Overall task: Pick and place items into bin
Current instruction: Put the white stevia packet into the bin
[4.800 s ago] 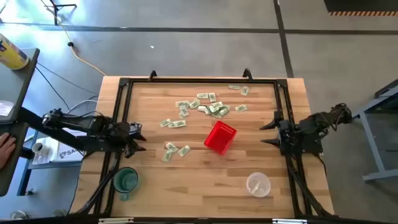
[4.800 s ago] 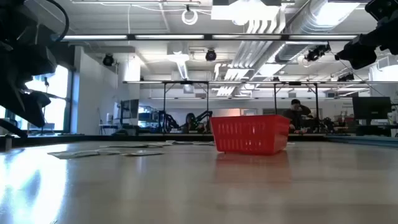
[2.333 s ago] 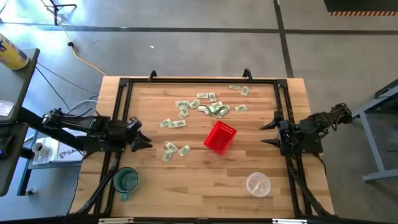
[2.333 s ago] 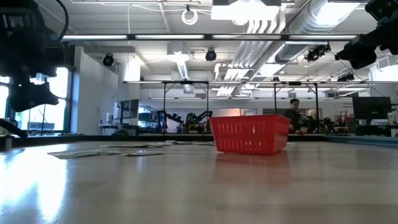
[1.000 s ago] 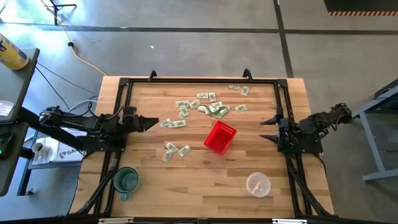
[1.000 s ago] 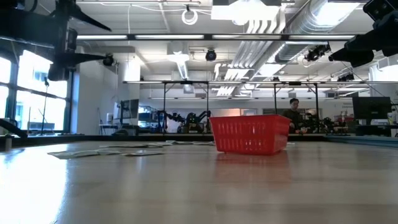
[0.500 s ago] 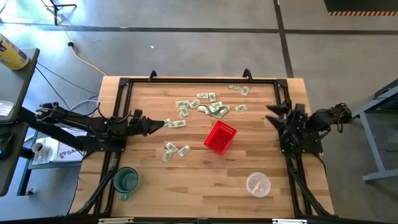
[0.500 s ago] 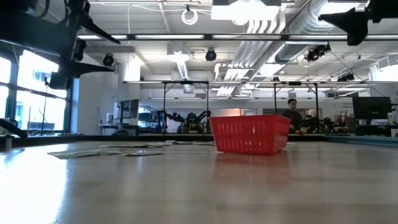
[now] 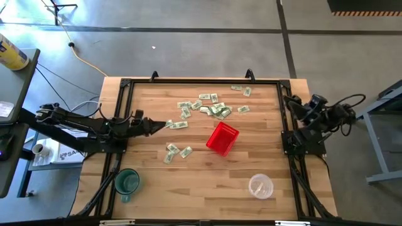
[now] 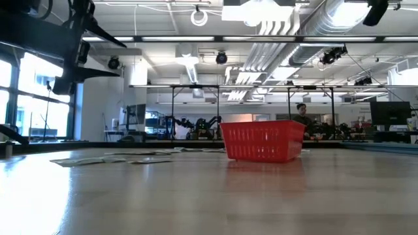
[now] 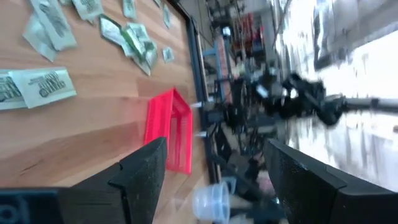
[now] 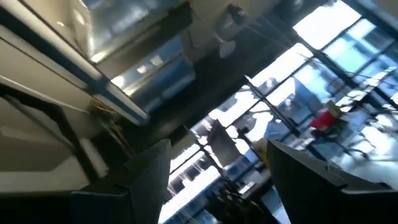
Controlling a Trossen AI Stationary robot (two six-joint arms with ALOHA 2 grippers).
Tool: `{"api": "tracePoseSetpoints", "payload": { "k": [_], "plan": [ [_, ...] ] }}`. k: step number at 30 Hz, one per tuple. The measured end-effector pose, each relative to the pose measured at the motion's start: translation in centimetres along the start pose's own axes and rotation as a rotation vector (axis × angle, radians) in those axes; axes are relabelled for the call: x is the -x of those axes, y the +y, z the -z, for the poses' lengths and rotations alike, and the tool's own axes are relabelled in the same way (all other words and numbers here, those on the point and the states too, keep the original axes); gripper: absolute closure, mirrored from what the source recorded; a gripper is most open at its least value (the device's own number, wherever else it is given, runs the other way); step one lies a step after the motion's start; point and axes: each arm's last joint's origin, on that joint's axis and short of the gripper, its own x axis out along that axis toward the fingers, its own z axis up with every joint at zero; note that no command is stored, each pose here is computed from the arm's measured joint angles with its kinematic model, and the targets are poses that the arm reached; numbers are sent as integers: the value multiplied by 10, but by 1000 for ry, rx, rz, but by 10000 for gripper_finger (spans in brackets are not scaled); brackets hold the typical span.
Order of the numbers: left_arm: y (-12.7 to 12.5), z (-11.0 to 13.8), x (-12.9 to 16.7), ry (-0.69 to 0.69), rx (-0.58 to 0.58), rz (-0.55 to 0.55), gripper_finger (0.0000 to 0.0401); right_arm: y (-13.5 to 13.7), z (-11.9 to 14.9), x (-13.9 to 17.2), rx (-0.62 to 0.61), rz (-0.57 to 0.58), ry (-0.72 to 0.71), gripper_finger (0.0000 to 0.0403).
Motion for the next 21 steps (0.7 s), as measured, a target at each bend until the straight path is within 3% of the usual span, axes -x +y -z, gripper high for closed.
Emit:
{"api": "tracePoseSetpoints", "payload": {
  "k": [6, 10, 15, 21],
  "plan": [
    [4, 11, -1, 321, -122, 9, 106, -16, 39, -2, 24, 281, 210, 148],
    [10, 18, -4, 476, -147, -189, 145, -25, 65, -2, 42, 426, 329, 148],
    [6, 23, -15, 516, -249, -464, 205, -32, 83, -3, 118, 538, 431, 148],
    [-11, 39, -48, 557, -295, -654, 203, -44, 88, -5, 156, 695, 635, 148]
  ]
}}
